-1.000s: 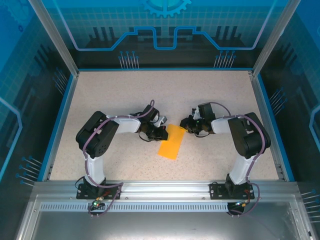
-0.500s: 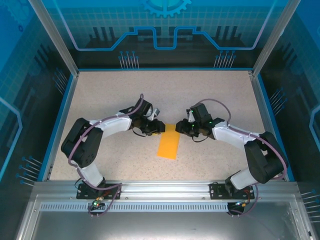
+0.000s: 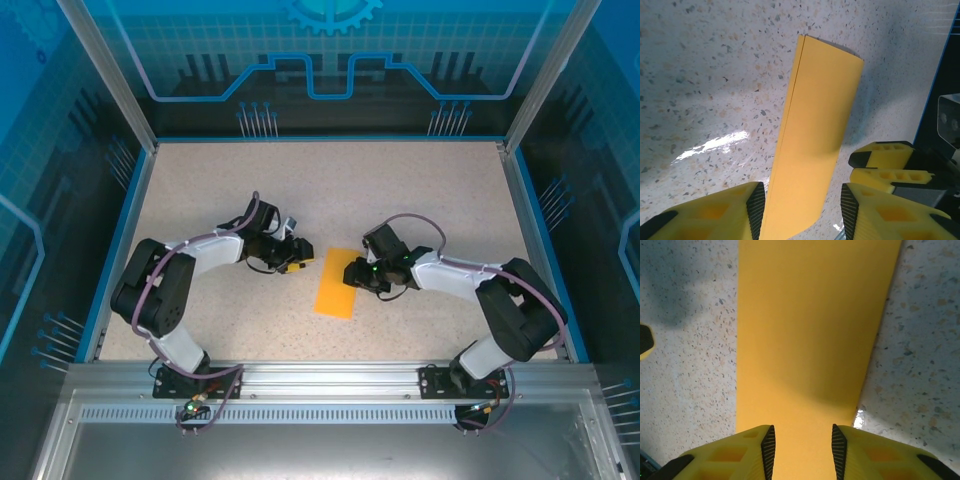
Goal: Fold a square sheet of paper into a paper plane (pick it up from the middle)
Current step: Fold the triangle a second time at the center of the table.
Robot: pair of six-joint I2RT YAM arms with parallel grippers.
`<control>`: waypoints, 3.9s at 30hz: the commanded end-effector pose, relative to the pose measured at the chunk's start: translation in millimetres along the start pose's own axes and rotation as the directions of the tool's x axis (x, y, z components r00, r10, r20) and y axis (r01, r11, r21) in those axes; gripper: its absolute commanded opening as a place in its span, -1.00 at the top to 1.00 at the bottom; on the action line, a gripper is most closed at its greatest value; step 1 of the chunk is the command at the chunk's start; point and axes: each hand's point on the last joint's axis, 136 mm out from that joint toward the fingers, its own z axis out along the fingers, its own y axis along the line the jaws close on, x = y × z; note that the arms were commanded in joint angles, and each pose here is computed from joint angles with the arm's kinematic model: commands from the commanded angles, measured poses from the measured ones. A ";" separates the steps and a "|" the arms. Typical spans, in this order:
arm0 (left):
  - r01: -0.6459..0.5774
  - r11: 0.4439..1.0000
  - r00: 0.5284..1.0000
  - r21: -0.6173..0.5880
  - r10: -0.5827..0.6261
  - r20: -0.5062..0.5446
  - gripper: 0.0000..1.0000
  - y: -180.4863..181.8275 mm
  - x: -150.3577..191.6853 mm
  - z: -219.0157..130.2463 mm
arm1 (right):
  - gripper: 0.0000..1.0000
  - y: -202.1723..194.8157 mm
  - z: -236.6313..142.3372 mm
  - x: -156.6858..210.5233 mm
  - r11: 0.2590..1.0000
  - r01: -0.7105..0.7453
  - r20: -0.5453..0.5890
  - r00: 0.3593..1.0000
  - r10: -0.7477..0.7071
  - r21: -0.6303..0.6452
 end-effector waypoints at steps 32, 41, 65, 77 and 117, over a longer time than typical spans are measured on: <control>-0.012 1.000 0.986 0.003 0.013 -0.167 -0.02 -6.5 26.8 34.4 | 0.25 -36.1 19.3 26.6 0.995 -0.055 -0.056 0.997 0.060 0.079; -0.015 1.000 0.980 -0.004 0.014 -0.198 -0.01 -7.3 33.4 42.1 | 0.26 -37.1 19.7 27.5 0.995 -0.055 -0.061 0.996 0.060 0.078; -0.053 0.999 0.966 -0.007 0.049 -0.254 0.02 -10.9 45.6 53.3 | 0.26 -43.5 24.6 30.8 0.994 -0.073 -0.063 0.995 0.077 0.077; -0.090 0.995 0.980 -0.050 0.079 -0.184 0.05 -12.5 38.1 43.0 | 0.27 -44.2 24.8 30.5 0.994 -0.071 -0.065 0.995 0.076 0.078; -0.080 0.997 0.965 -0.022 0.072 -0.254 0.05 -12.2 47.0 54.6 | 0.31 -43.8 26.1 30.0 0.995 -0.080 -0.064 0.994 0.084 0.064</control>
